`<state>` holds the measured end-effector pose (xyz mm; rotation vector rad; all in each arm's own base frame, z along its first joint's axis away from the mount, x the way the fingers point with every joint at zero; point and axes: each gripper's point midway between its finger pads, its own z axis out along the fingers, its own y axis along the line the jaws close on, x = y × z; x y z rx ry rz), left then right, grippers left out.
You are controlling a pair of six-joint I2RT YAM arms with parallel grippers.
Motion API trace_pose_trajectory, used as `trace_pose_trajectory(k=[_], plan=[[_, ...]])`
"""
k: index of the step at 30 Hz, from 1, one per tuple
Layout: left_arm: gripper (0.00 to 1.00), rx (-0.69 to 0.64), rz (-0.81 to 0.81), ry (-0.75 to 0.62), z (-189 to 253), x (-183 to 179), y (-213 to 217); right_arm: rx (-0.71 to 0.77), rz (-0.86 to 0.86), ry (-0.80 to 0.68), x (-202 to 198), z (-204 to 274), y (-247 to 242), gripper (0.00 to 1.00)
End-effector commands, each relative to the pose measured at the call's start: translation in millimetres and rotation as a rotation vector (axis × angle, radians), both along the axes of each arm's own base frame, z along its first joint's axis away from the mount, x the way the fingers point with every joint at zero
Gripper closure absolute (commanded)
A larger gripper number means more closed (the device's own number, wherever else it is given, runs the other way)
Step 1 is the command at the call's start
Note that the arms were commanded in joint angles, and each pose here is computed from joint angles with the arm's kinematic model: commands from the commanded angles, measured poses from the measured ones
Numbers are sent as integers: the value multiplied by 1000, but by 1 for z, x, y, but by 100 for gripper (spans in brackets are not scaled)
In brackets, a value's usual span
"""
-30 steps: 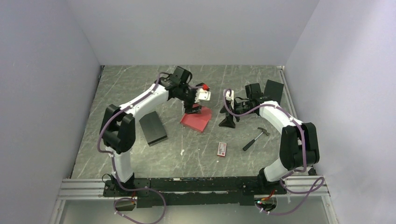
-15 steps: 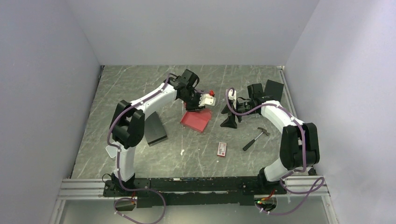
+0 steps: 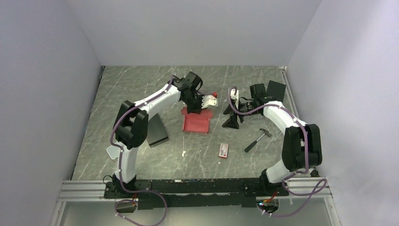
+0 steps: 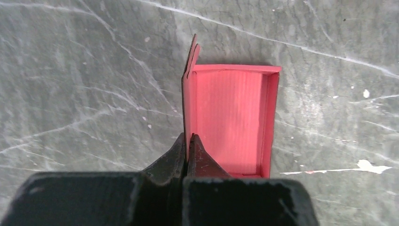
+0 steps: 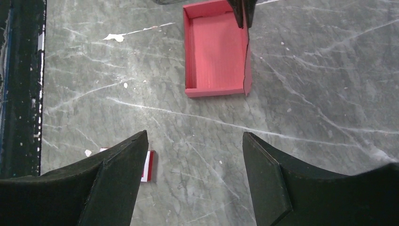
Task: Fold the paper box
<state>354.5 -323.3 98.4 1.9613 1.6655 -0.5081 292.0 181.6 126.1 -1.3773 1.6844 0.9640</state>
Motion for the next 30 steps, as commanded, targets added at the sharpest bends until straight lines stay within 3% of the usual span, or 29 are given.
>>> trace_pose_trajectory(k=[1,4,10,17,24,30], plan=[[100,-40,106,104,31,-17,0,73,-41,-38,17,32,3,24],[100,-52,173,208,37,-27,4,112,-143,-6,34,42,0,26],[100,-108,286,373,49,-40,15,156,-226,61,55,45,4,45],[100,-179,333,349,67,-52,20,151,-205,109,59,33,12,59],[100,-337,270,232,93,-74,20,140,-57,75,37,41,45,59],[100,-380,210,205,97,-89,20,153,19,29,23,53,55,58]])
